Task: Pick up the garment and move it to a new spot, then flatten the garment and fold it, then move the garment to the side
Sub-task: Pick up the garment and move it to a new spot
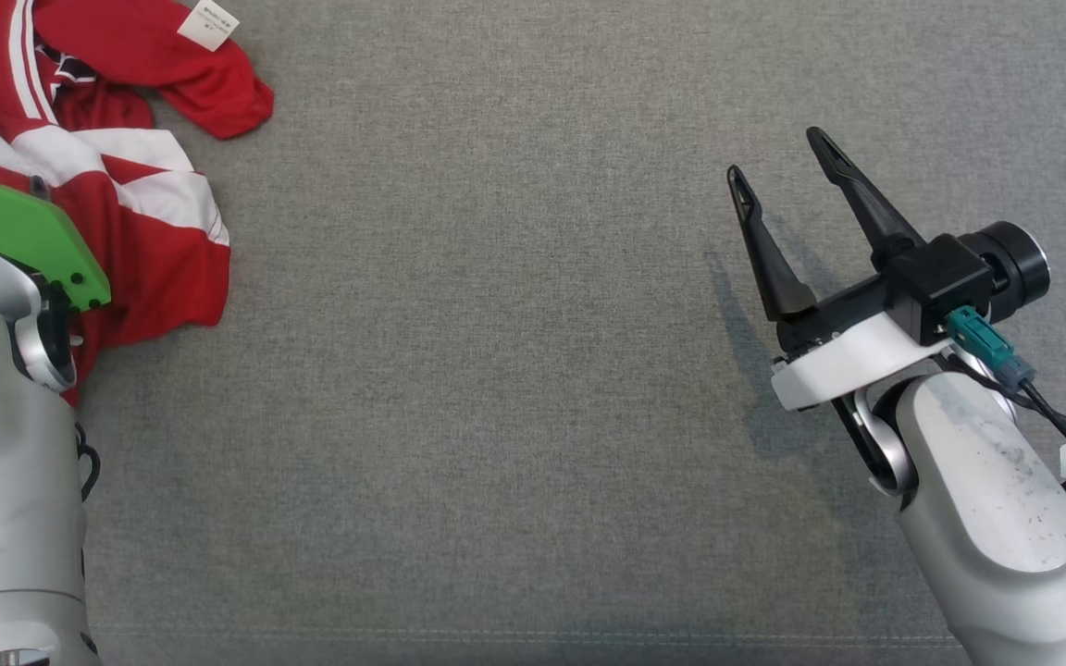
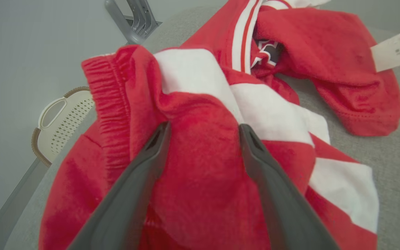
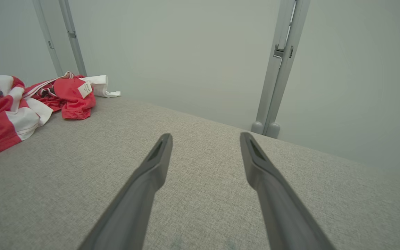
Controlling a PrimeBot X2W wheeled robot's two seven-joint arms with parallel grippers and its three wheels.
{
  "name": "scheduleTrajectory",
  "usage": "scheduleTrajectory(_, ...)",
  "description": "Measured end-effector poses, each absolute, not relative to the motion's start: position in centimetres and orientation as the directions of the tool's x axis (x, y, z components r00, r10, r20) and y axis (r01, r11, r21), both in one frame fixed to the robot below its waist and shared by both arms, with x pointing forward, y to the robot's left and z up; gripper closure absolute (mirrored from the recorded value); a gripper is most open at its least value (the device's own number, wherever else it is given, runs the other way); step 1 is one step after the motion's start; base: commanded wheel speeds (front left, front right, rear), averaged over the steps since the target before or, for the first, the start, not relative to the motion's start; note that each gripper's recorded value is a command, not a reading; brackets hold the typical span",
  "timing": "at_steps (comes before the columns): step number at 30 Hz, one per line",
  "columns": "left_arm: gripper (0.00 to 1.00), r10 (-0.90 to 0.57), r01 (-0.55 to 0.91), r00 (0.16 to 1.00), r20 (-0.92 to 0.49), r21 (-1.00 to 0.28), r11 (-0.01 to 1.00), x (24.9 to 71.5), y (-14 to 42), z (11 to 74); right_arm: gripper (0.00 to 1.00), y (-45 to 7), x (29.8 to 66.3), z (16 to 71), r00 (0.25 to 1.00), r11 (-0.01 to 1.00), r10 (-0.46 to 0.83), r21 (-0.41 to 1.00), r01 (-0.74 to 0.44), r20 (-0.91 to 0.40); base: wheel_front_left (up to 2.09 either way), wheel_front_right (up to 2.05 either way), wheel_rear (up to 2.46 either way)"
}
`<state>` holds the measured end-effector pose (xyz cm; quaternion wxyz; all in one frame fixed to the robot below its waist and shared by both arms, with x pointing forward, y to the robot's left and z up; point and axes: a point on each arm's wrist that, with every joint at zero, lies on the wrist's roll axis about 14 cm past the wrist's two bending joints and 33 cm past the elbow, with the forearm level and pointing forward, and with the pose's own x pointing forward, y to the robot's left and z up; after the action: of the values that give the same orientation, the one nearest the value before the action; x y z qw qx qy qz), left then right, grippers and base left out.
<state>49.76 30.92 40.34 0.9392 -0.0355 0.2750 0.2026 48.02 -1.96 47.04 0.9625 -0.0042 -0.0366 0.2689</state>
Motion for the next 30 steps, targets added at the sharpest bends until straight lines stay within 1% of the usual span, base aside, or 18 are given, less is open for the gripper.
scheduleTrajectory(7, 0.0, 0.369, -0.415, 0.715, -0.593, 0.064, 0.908, 48.5, 31.1, 38.1, 0.0, -1.7, 47.9, 46.6, 0.849, 0.851, 0.525, -0.022, -0.525, 0.057, 0.0, 0.0, 0.0)
scheduleTrajectory(8, 0.1, 0.368, -0.413, 0.712, -0.598, 0.067, 0.908, 48.4, 31.0, 38.0, 0.0, -1.8, 47.9, 46.5, 0.85, 0.851, 0.524, -0.022, -0.524, 0.056, 0.0, 0.0, 0.0)
scheduleTrajectory(9, 0.59, 0.365, -0.409, 0.711, -0.601, 0.069, 0.91, 48.4, 30.9, 37.8, 0.0, -1.8, 47.9, 46.5, 0.85, 0.852, 0.523, -0.022, -0.523, 0.055, 0.0, 0.0, 0.0)
scheduleTrajectory(10, 1.0, 0.364, -0.408, 0.714, -0.599, 0.067, 0.911, 48.5, 30.7, 37.8, 0.0, -1.9, 47.9, 46.5, 0.851, 0.852, 0.523, -0.023, -0.522, 0.054, 0.0, 0.0, 0.0)
scheduleTrajectory(15, 1.0, 0.349, -0.395, 0.742, -0.573, 0.047, 0.918, 49.1, 29.6, 38.4, 0.0, -2.1, 48.0, 46.7, 0.856, 0.857, 0.515, -0.028, -0.514, 0.055, 0.0, 0.0, 0.0)
scheduleTrajectory(20, 1.0, 0.349, -0.391, 0.783, -0.515, 0.029, 0.92, 49.4, 29.2, 39.9, 0.0, -2.1, 48.0, 47.6, 0.857, 0.86, 0.51, -0.031, -0.509, 0.072, 0.0, 0.0, 0.0)
scheduleTrajectory(24, 1.0, 0.36, -0.39, 0.821, -0.444, 0.024, 0.92, 49.6, 29.5, 41.9, 0.0, -1.4, 47.7, 48.7, 0.854, 0.858, 0.512, -0.019, -0.513, 0.096, 0.0, 0.0, 0.0)
scheduleTrajectory(30, 1.0, 0.328, -0.342, 0.897, -0.296, 0.004, 0.94, 50.3, 29.0, 46.2, 0.0, -1.3, 46.9, 49.8, 0.858, 0.864, 0.501, -0.01, -0.504, 0.113, 0.0, 0.0, 0.0)
